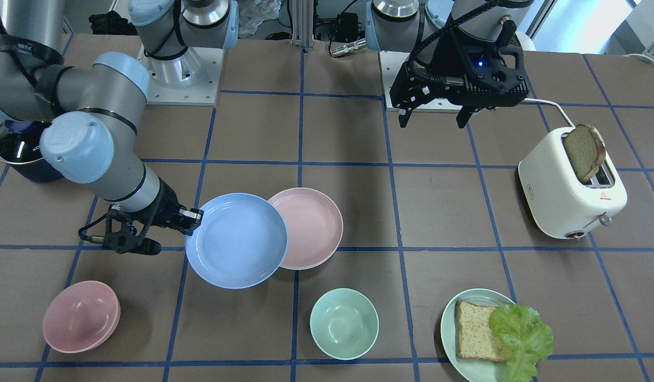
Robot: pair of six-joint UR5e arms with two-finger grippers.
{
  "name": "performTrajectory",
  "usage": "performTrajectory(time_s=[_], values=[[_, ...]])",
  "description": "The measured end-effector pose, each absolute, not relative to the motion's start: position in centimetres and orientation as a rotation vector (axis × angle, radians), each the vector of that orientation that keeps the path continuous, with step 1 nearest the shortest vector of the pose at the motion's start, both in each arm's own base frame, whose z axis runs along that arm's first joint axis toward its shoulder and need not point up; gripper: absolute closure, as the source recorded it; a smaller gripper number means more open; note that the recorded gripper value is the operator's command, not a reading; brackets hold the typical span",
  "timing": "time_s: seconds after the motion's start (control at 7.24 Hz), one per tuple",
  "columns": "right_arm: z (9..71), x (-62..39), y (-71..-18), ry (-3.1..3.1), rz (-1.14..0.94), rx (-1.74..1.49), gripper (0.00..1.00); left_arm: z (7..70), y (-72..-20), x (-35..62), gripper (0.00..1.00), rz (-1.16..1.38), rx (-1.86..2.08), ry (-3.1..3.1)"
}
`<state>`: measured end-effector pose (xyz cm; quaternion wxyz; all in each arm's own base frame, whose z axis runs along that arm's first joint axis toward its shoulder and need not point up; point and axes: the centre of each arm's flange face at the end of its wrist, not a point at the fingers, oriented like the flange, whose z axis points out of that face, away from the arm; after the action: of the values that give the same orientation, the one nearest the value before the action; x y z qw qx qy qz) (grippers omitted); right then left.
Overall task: Stack three plates with pink and blue
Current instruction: 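Lift the blue plate with the right gripper and carry it over the pink plate, then lower the blue plate onto the pink plate and open the right gripper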
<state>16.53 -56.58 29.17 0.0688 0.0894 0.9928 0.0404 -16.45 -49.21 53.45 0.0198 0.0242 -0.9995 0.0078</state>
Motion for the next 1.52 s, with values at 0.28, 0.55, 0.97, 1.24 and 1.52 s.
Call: performTrajectory(time_s=[0.28, 0.55, 0.97, 1.24, 1.52], values=[[29.1, 21.3, -54.9, 3.004, 0.132, 0.272, 1.00, 53.6, -49.2, -16.2, 0.00, 0.032, 0.067, -3.117], [28.5, 23.5, -53.7, 3.003, 0.127, 0.277, 1.00, 53.6, -49.3, -16.1, 0.00, 0.032, 0.063, -3.124], [26.2, 25.8, -51.5, 3.002, 0.043, 0.259, 1.00, 53.3, -49.6, -16.3, 0.00, 0.031, 0.060, -3.123], [25.6, 25.9, -50.6, 3.000, 0.036, 0.255, 1.00, 53.3, -49.6, -16.3, 0.00, 0.035, 0.060, -3.124], [25.6, 25.9, -50.4, 2.995, 0.038, 0.255, 1.00, 53.2, -49.7, -16.3, 0.00, 0.031, 0.060, -3.125]])
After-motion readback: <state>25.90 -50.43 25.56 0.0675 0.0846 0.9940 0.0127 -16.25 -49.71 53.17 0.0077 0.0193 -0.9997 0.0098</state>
